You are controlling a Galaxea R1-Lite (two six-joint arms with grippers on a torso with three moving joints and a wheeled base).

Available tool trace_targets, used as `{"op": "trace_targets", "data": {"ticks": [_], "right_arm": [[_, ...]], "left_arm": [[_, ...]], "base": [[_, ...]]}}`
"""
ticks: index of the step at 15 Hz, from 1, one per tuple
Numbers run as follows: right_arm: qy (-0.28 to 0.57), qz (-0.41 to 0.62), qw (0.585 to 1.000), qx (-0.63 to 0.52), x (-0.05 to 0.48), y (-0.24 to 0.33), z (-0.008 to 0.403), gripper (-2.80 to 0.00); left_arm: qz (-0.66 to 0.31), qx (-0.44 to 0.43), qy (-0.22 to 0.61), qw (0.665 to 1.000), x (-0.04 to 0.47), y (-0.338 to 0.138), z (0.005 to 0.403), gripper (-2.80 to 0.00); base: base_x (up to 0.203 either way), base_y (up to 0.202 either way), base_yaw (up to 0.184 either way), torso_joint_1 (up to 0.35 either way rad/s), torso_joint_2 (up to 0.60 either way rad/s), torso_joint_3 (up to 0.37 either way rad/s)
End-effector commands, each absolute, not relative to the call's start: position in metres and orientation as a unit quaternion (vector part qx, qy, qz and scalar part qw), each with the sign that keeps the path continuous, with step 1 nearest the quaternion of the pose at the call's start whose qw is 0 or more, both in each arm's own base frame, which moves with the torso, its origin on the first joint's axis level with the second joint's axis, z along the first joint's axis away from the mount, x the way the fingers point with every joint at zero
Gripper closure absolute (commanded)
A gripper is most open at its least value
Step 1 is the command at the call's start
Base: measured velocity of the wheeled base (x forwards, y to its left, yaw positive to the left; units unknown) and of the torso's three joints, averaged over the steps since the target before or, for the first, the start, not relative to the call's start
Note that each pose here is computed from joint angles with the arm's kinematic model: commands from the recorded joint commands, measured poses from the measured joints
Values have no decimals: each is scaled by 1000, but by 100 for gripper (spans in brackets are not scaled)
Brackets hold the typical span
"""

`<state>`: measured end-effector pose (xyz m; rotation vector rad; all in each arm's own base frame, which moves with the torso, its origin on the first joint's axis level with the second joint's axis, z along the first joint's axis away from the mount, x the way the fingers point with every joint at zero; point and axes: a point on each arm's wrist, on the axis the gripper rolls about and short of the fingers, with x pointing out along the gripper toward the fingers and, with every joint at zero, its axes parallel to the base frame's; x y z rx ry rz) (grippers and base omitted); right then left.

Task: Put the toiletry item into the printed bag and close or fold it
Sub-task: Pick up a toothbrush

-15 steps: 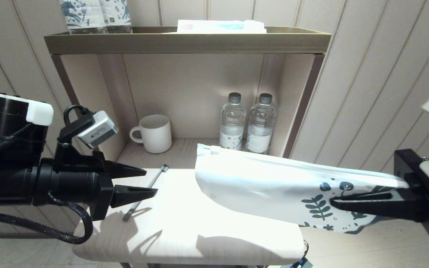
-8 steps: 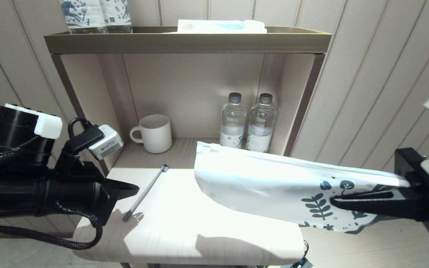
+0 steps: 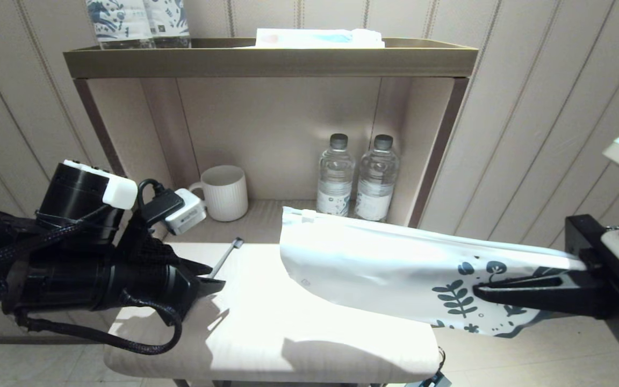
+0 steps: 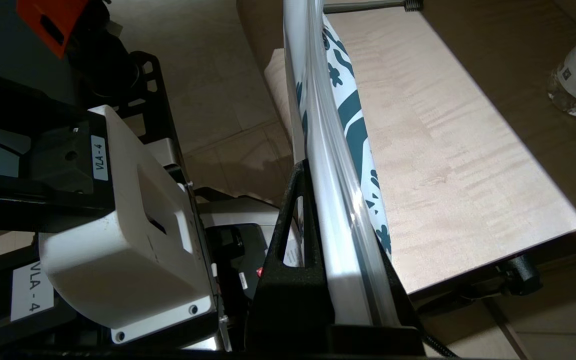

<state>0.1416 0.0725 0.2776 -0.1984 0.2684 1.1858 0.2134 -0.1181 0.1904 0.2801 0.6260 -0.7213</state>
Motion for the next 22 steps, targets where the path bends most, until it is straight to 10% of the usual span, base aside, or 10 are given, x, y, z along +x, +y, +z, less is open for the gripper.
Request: {"op": "trace_targets", "data": {"ticks": [1, 16, 17, 22], "right_arm": [[130, 559, 814, -92, 143, 73, 276, 0], [157, 561, 808, -87, 154, 78, 264, 0], [157, 560, 809, -86, 155, 78, 264, 0], [150, 560, 810, -87, 155, 78, 263, 0]], "left_arm": [[-345, 139, 311, 875, 216, -120, 184, -280], [-265, 152, 347, 887, 265, -121, 134, -280], [-263, 153, 346, 887, 266, -120, 135, 0], [-263, 154, 346, 887, 266, -120, 134, 0]], "base": [[0, 0, 0, 0, 0, 0], [0, 0, 0, 0, 0, 0], [0, 0, 0, 0, 0, 0], [0, 0, 0, 0, 0, 0]]}}
